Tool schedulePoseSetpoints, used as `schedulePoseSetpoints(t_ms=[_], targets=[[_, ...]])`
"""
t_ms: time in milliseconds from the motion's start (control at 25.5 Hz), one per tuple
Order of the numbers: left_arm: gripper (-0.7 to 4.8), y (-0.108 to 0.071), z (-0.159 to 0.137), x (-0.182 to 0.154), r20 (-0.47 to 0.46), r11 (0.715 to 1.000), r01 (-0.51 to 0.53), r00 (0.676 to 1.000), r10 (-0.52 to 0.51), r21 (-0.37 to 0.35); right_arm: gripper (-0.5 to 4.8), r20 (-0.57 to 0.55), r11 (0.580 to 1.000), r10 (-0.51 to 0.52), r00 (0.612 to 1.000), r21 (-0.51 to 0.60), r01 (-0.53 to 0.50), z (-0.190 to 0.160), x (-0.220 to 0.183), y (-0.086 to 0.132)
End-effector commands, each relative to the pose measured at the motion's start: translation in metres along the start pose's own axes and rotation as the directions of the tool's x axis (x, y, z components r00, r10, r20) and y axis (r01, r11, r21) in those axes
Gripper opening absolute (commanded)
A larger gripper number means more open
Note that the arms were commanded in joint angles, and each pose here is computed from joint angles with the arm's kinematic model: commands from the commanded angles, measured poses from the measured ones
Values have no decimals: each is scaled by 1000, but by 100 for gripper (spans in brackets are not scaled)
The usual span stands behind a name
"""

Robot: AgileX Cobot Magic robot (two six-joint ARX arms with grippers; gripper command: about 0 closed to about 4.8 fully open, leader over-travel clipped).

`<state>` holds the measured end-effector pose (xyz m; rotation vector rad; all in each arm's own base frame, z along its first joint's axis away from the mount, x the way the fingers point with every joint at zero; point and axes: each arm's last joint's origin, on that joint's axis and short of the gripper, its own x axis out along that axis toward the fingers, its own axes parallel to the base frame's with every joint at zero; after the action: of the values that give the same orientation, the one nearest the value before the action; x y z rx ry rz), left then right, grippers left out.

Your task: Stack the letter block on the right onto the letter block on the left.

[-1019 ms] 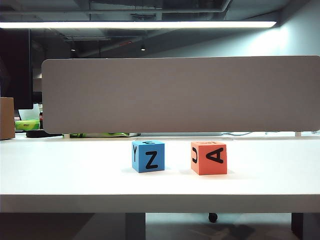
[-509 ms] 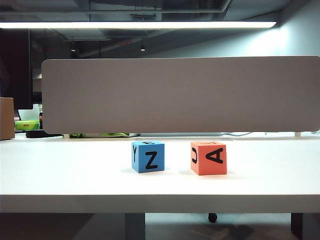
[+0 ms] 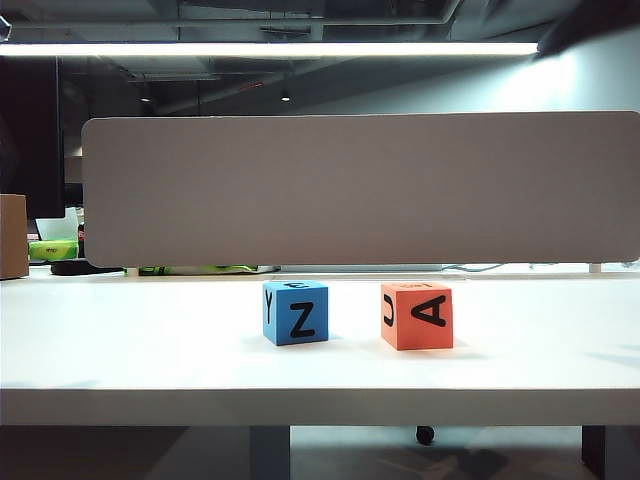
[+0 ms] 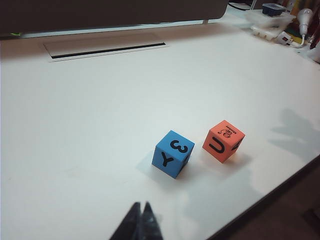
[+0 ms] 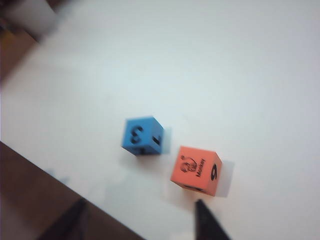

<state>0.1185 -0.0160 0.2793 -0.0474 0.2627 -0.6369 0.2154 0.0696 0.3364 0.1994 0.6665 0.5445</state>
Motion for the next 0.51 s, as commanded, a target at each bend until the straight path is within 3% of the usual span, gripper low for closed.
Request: schedulePoseSetpoints(t_ms=[39,157,274,353,509], targets=[[-5,-1,1,-1,-4,1000,4,1000,-4,-1,335,-83,994,-109,991,-33,107,23,59,3],[-5,-2,-3,-2,-30,1000,7,1000,-8,-21,400,-207,987,-161,965,-43,156,33,110,1],[-5,-2,-7,-2,-69,999,9,998,-13,-51,406,-335,978,-210,918,-58,202,37,149,0],[-6,-4,-12,-4,-111,996,14,994,-23,-83,432,-443,958,-285,850,-89,274,38,174,-3],[-6,-5,-15,-5,-135,995,12,990,-26,-103,433,-527,956,-286,800,-97,278,33,192,-4]])
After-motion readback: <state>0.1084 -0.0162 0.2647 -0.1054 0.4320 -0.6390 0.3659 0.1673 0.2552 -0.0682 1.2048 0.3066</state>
